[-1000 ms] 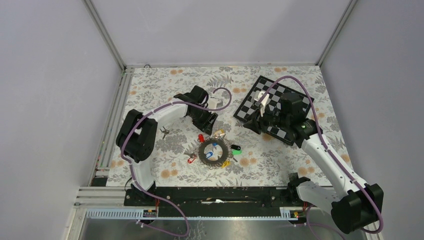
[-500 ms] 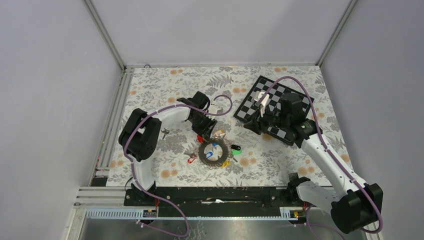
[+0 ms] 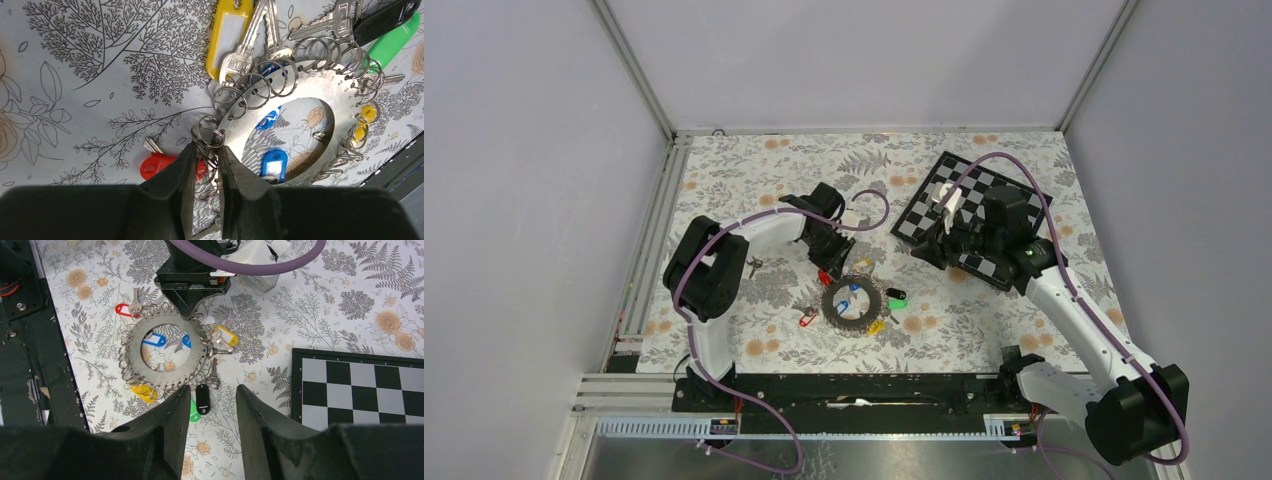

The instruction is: Put the keys on the keyring

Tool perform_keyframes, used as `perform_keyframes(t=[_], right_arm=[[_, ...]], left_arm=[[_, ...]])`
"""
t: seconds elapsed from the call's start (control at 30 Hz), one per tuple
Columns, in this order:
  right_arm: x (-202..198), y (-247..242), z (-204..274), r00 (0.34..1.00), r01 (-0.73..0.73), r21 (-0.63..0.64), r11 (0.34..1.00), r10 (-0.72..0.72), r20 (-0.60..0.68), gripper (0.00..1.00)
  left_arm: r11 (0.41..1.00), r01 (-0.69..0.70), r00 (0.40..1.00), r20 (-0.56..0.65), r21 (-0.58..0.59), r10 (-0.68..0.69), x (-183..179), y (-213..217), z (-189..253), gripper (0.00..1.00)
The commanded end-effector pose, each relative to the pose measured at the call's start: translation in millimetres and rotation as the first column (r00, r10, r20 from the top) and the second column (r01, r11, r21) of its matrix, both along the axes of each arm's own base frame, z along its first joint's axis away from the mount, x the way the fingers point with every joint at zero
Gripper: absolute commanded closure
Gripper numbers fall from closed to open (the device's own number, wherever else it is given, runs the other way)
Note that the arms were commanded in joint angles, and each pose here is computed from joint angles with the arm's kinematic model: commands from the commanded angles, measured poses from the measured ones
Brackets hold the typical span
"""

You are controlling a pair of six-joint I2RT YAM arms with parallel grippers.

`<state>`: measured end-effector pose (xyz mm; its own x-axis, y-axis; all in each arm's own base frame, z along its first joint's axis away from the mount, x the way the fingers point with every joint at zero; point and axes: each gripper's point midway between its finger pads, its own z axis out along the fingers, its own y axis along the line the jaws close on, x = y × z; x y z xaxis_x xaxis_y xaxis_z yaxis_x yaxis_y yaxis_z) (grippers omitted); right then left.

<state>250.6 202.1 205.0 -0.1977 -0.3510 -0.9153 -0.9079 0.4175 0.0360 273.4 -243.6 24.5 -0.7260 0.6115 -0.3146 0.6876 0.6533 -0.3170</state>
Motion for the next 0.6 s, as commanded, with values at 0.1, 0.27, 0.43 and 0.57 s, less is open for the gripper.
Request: perform_keyframes(t=[0.1,0.27,0.43,0.57], right_arm=[[0.8,1.0,1.2,1.0,-0.015,0.011,1.0,0.015,0.012,0.54],[0.6,0.7,1.3,1.0,-0.015,0.012,1.0,0.015,0.012,0.54],[-0.8,0.4,0.5,1.0,-0.019,0.013,1.0,0.019,0.012,0.53],[-2.1,0.9,0.8,1.0,-0.025,0.016,1.0,0.025,0.013,0.53]], left_arm=[[0.999,0.035,0.997,0.074,-0.016,-0.034,14.8,-6.2,17.3,0.94],[0.993,0.095,0.989,0.118,-0.071,-0.086,14.9,-13.0,35.7,1.0],[0.95,0.255,0.953,0.214,-0.183,-0.214,4.4,-24.3,70.9,1.0],[0.866,0.411,0.896,0.305,-0.286,-0.324,-15.7,-33.4,100.1,1.0]])
